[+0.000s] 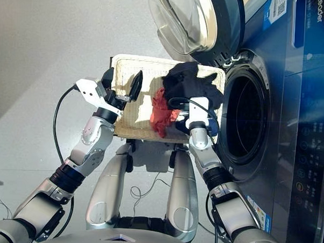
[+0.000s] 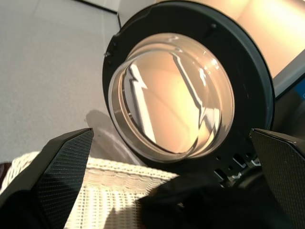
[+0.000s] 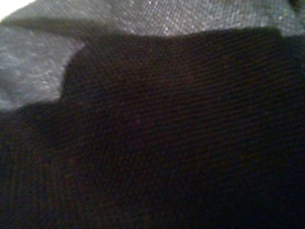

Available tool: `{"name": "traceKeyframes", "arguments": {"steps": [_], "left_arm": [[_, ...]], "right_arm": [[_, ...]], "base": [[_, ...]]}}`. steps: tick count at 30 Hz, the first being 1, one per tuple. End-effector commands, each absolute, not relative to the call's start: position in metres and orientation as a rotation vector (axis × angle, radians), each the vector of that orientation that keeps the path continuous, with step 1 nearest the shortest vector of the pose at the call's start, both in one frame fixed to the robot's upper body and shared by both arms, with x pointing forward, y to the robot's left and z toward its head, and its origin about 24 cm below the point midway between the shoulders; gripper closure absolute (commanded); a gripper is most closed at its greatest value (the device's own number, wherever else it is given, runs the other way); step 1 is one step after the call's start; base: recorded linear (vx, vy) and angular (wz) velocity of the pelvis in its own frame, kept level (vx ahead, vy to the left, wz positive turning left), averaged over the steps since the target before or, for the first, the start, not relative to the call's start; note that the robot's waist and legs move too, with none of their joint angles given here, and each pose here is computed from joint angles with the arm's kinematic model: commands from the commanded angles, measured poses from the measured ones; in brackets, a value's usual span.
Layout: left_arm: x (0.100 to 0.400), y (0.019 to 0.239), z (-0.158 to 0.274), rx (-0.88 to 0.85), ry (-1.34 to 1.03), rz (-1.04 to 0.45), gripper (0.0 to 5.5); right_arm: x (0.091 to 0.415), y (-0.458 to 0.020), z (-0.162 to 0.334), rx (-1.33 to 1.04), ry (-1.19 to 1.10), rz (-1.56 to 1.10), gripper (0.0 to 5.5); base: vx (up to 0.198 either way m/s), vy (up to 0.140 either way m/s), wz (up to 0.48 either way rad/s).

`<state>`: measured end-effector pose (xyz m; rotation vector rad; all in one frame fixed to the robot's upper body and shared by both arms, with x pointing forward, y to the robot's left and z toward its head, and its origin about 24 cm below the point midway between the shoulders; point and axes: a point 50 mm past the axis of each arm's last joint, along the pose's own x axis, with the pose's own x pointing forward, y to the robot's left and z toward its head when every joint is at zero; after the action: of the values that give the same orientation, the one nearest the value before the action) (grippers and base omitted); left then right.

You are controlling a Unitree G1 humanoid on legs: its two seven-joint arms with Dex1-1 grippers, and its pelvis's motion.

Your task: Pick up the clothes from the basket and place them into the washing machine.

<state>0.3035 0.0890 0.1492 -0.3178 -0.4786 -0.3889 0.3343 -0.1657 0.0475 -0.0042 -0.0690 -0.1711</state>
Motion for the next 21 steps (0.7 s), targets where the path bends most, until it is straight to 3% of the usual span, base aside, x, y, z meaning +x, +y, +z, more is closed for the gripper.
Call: {"name": "traceKeyframes", "arguments": {"steps": [1, 10, 21], "left_arm": [[0.291, 0.086, 0.184, -0.323, -0.686, -0.418, 0.0], [0.289, 0.076, 0.193, -0.336, -0.707, -0.475, 0.0], [0.284, 0.067, 0.201, -0.353, -0.722, -0.546, 0.0]], "right_arm": [[0.337, -0.164, 0.075, 0.094, -0.234, -0.226, 5.5], [0.344, -0.196, 0.08, 0.395, -0.252, -0.508, 5.5], [0.345, -0.29, 0.111, 0.515, -0.325, -0.958, 5.5]], "base": [[0.0, 0.0, 0.0], [0.0, 0.0, 0.0], [0.0, 0.0, 0.0]]}}
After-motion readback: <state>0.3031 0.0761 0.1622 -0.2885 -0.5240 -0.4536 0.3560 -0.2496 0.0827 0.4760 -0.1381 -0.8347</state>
